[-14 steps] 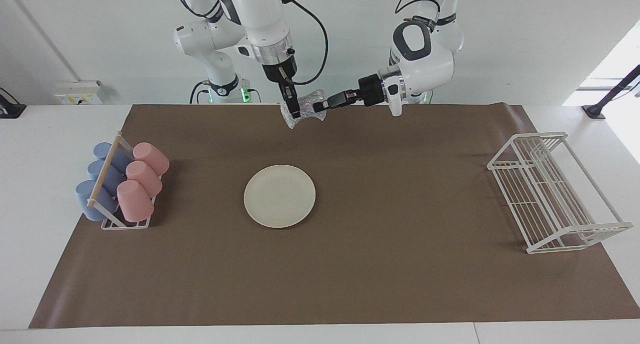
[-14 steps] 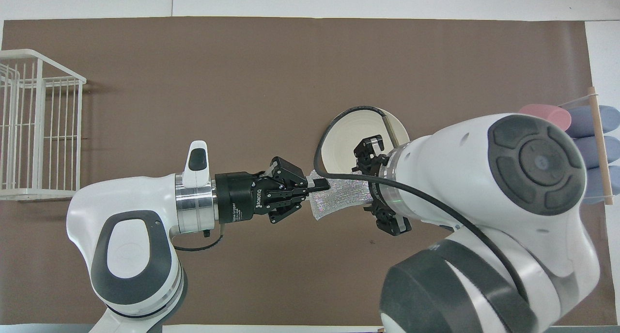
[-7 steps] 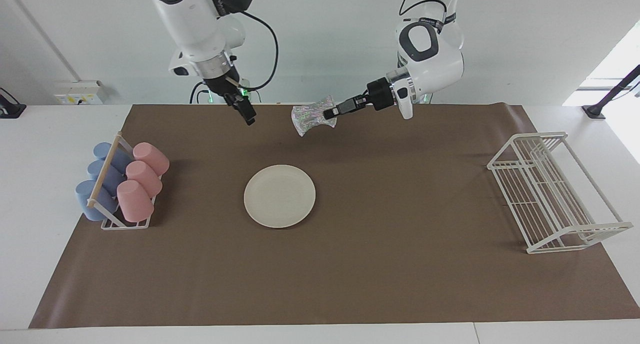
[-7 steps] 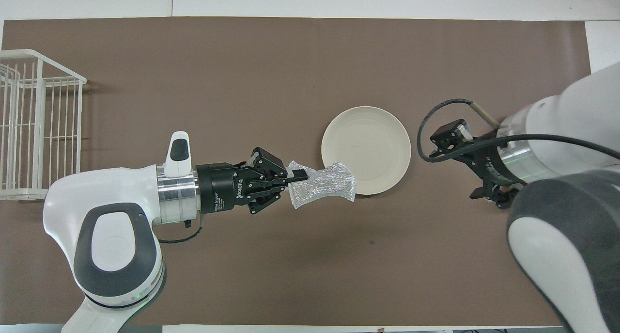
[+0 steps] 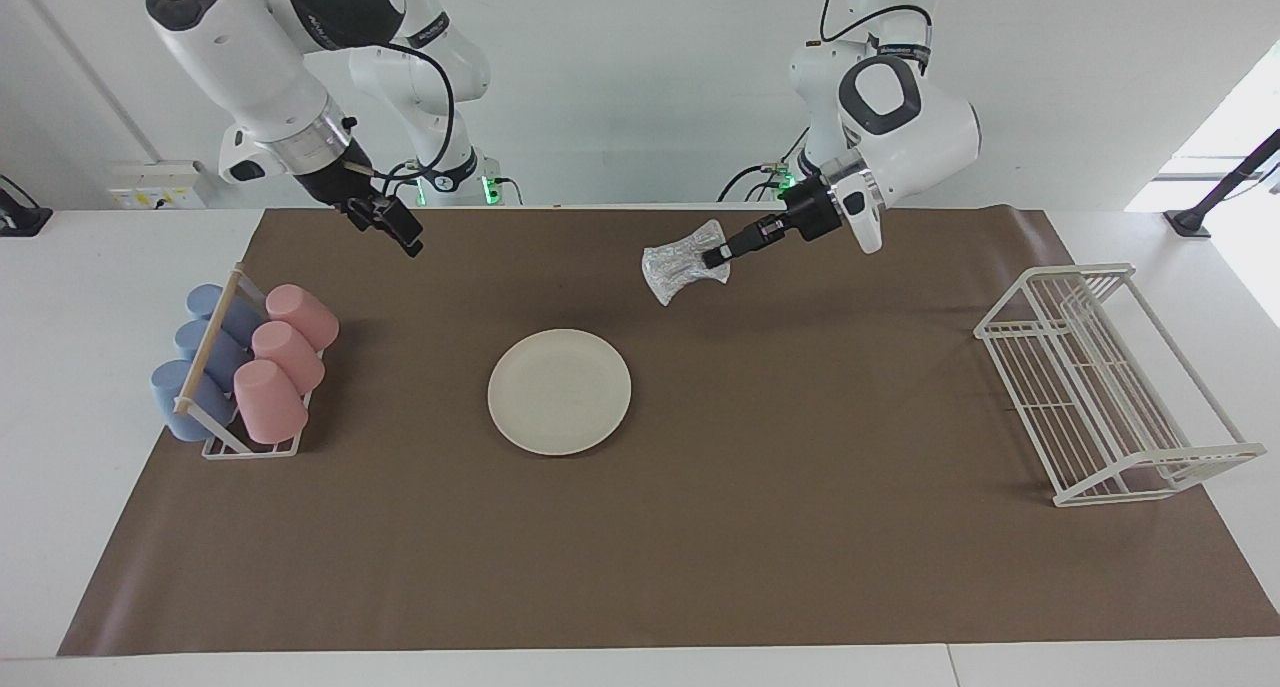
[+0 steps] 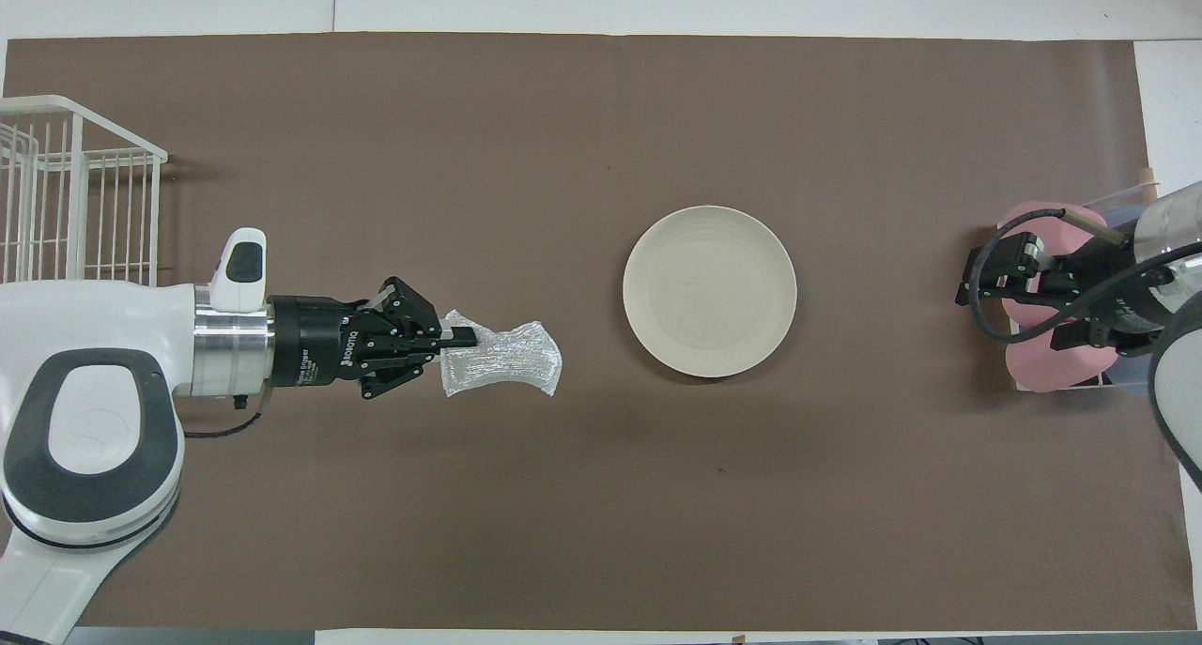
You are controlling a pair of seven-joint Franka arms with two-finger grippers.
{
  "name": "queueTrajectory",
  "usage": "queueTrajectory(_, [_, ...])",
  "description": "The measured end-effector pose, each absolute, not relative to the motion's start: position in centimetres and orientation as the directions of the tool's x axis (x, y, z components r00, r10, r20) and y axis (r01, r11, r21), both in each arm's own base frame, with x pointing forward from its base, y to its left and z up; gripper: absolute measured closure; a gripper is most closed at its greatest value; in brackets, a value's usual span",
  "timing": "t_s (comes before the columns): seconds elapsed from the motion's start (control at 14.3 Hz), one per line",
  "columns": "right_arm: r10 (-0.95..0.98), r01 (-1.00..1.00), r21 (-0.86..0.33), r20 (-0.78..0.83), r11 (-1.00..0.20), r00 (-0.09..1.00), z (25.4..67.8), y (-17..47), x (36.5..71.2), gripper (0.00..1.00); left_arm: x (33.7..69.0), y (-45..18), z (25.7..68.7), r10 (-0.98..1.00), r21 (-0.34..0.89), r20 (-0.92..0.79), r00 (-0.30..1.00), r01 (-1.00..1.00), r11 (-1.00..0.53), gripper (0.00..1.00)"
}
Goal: Wipe plate with sponge
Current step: 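Place the wipe into the white wire basket with the left gripper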
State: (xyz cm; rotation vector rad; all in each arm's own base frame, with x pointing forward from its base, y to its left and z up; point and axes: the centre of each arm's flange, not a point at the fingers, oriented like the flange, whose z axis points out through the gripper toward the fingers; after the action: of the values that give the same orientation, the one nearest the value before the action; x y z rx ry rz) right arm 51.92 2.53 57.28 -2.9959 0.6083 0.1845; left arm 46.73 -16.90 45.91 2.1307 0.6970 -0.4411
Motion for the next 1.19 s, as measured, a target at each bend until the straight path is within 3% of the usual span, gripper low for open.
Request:
queueTrajectory(0.49, [-0.013, -0.014, -0.055, -0.028, -0.998, 1.000, 57.5, 0.0, 53.2, 0.00, 48.1, -9.7, 48.1, 0.241, 0.396, -0.408, 0.880, 0.408, -0.822, 0.95])
queueTrajectory(0.84, [0.094, 0.094, 0.004, -0.004, -0.996, 0.996, 58.0, 0.2, 55.2, 0.00, 51.6, -7.8, 50.6, 0.188, 0.071, -0.286, 0.940, 0.216, -0.974, 0.95])
queueTrajectory(1.19, [0.126, 0.127, 0.011, -0.039, -0.992, 0.991, 57.8, -0.1, 56.4, 0.00, 53.3, -7.3, 53.6, 0.121, -0.313, -0.170, 0.978, 0.063, -0.948, 0.95])
